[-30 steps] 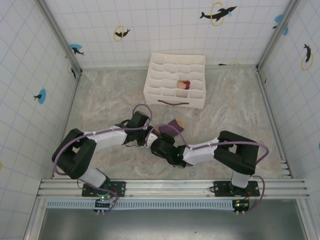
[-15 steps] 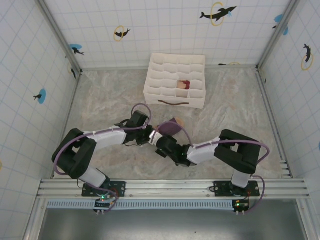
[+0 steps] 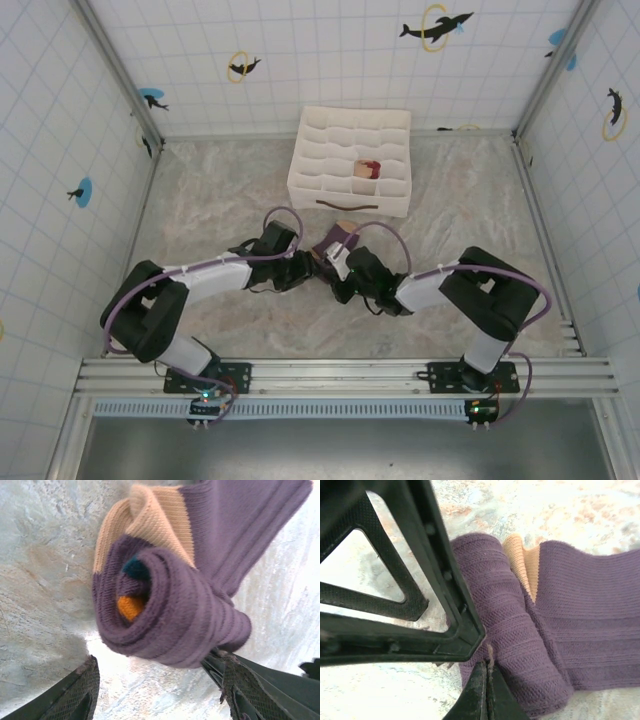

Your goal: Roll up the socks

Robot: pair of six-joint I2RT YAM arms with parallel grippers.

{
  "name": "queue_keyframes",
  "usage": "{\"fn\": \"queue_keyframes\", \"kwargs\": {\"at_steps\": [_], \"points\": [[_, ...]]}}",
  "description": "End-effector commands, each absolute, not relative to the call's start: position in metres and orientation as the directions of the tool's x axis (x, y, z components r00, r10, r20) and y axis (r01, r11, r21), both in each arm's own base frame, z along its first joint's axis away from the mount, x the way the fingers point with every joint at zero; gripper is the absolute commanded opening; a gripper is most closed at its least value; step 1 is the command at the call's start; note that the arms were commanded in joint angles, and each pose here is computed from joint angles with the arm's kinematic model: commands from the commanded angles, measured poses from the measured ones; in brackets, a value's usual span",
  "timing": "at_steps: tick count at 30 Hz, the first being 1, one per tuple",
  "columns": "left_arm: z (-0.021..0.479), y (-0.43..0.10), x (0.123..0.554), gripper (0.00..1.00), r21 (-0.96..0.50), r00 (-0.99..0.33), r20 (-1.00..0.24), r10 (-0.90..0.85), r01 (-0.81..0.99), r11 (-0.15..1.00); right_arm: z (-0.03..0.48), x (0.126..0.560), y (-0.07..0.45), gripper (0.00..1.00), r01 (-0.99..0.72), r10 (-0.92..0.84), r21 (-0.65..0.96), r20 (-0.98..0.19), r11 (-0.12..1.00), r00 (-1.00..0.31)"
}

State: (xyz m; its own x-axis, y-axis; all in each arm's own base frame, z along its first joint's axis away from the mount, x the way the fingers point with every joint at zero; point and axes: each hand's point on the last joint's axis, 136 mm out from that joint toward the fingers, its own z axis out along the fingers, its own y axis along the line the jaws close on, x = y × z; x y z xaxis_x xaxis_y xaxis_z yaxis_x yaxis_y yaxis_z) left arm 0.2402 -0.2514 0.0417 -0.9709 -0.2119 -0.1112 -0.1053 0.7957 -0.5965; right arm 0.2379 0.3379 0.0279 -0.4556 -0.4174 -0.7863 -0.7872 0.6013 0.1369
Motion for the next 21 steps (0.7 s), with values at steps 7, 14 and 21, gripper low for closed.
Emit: {"fn": "queue_keyframes", "kwargs": {"at_steps": [7,14,21], "points": [[0.056,-0.254,0.245,0.66,-0.613,-0.965,-0.162,-0.208,-0.067,0.787,-0.03,0.201,0.304,0.0,-0.698,-0.49,0.341,-0.524,0.63,-0.697],[0.046,-0.252,0.259,0.67,-0.592,-0.958,-0.169,-0.232,-0.089,0.801,-0.021,0.206,0.308,0.0,-0.704,-0.481,0.339,-0.543,0.625,-0.688],[0.041,-0.264,0.279,0.68,-0.594,-0.952,-0.172,-0.251,-0.103,0.798,-0.02,0.208,0.313,0.0,-0.706,-0.487,0.342,-0.538,0.621,-0.688]]}}
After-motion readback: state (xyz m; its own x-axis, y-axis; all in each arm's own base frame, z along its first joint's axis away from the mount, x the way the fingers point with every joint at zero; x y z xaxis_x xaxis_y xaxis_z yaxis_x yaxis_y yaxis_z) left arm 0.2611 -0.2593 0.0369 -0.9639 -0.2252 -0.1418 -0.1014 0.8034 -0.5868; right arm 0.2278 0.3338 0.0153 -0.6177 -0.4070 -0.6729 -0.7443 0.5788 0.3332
